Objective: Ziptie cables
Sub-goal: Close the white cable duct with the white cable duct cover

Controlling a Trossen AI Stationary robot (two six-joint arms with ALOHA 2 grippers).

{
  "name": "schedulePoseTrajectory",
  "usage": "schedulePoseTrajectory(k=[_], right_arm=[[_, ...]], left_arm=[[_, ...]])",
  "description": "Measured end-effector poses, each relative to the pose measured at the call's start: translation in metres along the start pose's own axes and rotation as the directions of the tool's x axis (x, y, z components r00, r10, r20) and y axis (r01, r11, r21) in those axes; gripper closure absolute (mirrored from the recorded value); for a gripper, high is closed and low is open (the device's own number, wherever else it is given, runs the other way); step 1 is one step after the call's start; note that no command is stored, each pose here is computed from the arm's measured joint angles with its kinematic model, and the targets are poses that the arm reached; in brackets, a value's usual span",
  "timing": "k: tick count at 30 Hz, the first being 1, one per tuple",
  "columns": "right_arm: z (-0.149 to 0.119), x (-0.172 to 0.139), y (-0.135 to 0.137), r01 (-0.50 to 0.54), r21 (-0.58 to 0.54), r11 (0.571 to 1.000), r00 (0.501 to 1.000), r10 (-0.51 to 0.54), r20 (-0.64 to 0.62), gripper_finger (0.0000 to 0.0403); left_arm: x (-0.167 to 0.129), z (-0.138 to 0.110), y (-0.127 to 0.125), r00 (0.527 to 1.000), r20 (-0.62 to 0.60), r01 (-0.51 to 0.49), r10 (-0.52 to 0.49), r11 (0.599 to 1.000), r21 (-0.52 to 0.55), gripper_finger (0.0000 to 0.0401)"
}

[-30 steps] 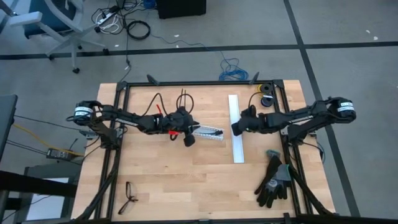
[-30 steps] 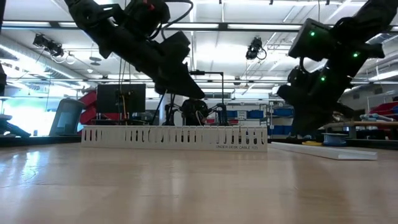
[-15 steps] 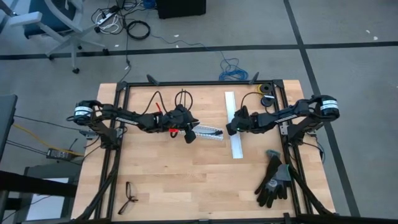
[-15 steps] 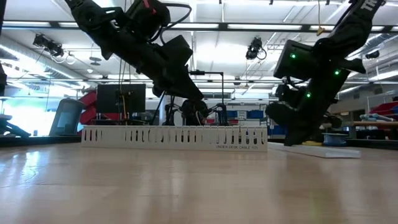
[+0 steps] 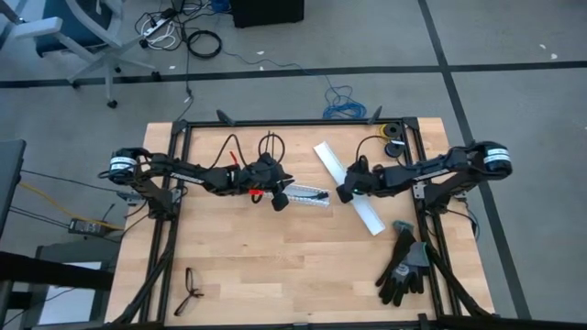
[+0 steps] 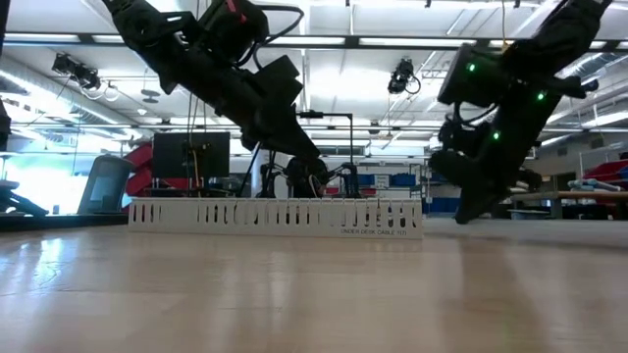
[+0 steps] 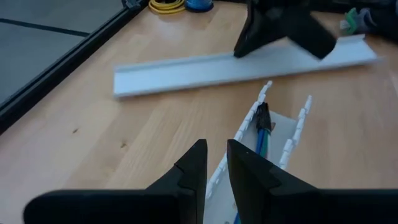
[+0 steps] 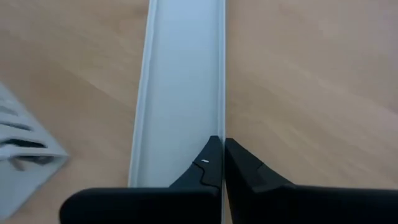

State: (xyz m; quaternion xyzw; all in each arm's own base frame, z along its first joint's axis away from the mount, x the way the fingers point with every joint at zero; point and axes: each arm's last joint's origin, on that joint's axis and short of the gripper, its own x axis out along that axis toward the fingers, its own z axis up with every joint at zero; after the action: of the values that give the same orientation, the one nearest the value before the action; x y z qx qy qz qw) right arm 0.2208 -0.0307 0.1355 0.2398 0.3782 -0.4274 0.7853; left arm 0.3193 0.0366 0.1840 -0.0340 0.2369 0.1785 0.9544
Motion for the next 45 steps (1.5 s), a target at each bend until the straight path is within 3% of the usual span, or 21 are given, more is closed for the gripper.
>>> schedulePoseTrajectory(k=[15, 26, 34, 38, 42, 45], right_arm=[[-0.011, -0.048, 0.012, -0.129, -0.082, 0.988, 0.985, 0.138, 0.108, 0.0403], [-0.031, -0.063, 0.024, -0.194, -0.172, 0.966, 0.971, 0.215, 0.107, 0.0403], [-0.039, -0.069, 0.028, -0.227, -0.189, 0.955, 0.962, 0.251, 0.111, 0.0403], [-0.041, -0.069, 0.034, -0.250, -0.240, 0.938, 0.951, 0.284, 0.120, 0.0403], [-0.041, -0.066, 0.042, -0.267, -0.284, 0.921, 0.940, 0.314, 0.135, 0.0403], [-0.043, -0.062, 0.046, -0.265, -0.309, 0.913, 0.938, 0.318, 0.135, 0.0403]], left_arm=[[0.003, 0.001, 0.012, 1.000, -0.007, -0.030, 0.030, 0.999, -0.015, 0.0329], [0.006, -0.003, 0.027, 0.995, -0.064, 0.064, -0.070, 0.993, -0.100, 0.0328], [0.008, -0.002, 0.040, 0.995, -0.065, 0.057, -0.070, 0.982, -0.180, 0.0285], [0.008, -0.002, 0.046, 0.984, -0.073, 0.136, -0.162, 0.950, -0.283, 0.0259], [0.008, 0.000, 0.051, 0.956, -0.050, 0.250, -0.290, 0.890, -0.382, 0.0245], [0.008, 0.003, 0.057, 0.944, -0.021, 0.285, -0.329, 0.847, -0.449, 0.0243]])
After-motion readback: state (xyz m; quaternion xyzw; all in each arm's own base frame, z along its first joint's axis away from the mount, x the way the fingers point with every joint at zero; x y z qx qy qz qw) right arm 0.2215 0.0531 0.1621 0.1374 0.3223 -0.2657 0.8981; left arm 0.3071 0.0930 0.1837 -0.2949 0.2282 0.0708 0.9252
